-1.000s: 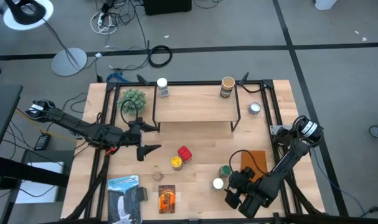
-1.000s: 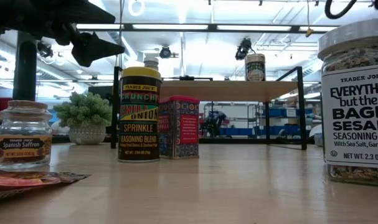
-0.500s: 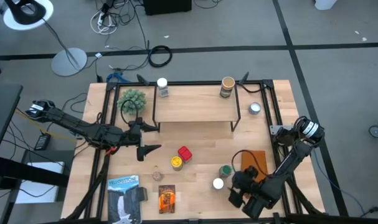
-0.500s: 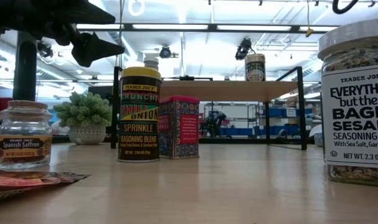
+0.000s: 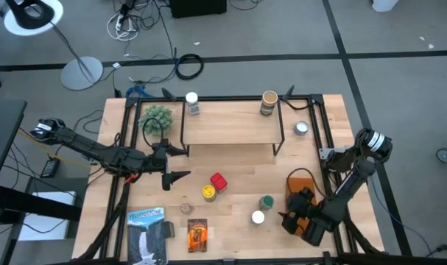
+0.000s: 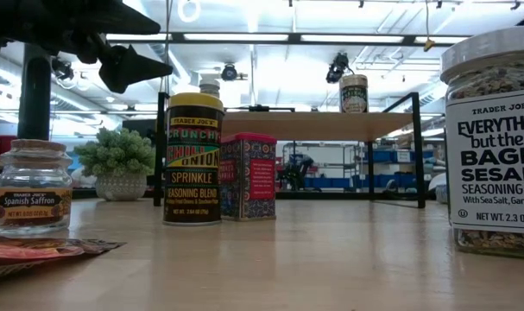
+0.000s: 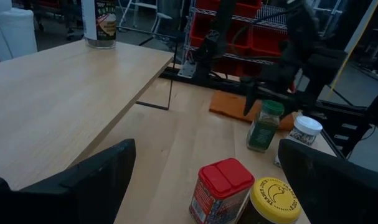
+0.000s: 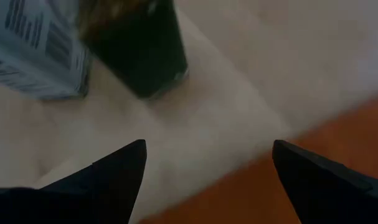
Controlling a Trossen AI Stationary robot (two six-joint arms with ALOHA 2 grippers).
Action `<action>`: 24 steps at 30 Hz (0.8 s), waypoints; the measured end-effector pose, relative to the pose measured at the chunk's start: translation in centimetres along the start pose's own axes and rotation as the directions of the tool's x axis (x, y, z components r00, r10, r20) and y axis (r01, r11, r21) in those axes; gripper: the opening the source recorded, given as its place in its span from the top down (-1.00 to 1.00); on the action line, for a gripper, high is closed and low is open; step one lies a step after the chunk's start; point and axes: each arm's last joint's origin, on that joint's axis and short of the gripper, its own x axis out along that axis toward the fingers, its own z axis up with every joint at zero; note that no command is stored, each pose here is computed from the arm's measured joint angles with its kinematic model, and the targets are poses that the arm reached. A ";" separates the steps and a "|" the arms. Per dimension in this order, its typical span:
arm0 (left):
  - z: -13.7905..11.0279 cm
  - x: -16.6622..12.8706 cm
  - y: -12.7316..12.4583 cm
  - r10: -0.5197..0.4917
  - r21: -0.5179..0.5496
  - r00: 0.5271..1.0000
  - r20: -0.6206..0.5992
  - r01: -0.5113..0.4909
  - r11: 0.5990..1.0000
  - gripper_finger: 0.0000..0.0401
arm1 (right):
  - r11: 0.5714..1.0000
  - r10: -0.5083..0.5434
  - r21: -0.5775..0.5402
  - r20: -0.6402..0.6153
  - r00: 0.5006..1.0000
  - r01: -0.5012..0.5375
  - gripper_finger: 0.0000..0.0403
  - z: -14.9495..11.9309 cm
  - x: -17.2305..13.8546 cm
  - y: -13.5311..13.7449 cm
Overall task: Shelf spices
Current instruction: Put the green seasoning onto the shelf
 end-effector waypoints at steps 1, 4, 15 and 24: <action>0.0 0.0 0.0 0.000 0.000 1.000 0.000 0.000 1.000 -0.99 | 1.000 0.010 -0.026 0.016 1.000 -0.010 -0.72 0.2 0.3 -0.4; 0.0 0.0 0.0 0.000 -0.001 1.000 0.000 0.000 1.000 -0.99 | 0.994 0.041 -0.101 0.047 0.998 -0.037 -0.72 1.0 0.9 -1.0; 0.0 0.0 0.0 0.002 -0.026 1.000 0.000 -0.002 1.000 -0.99 | 0.913 0.240 -0.330 -0.041 0.970 -0.240 -0.72 2.8 3.9 -1.7; 0.0 0.0 0.0 0.013 -0.055 1.000 0.003 -0.013 0.998 -0.99 | 0.878 0.368 -0.339 0.028 0.930 -0.337 -0.72 3.7 6.1 -3.4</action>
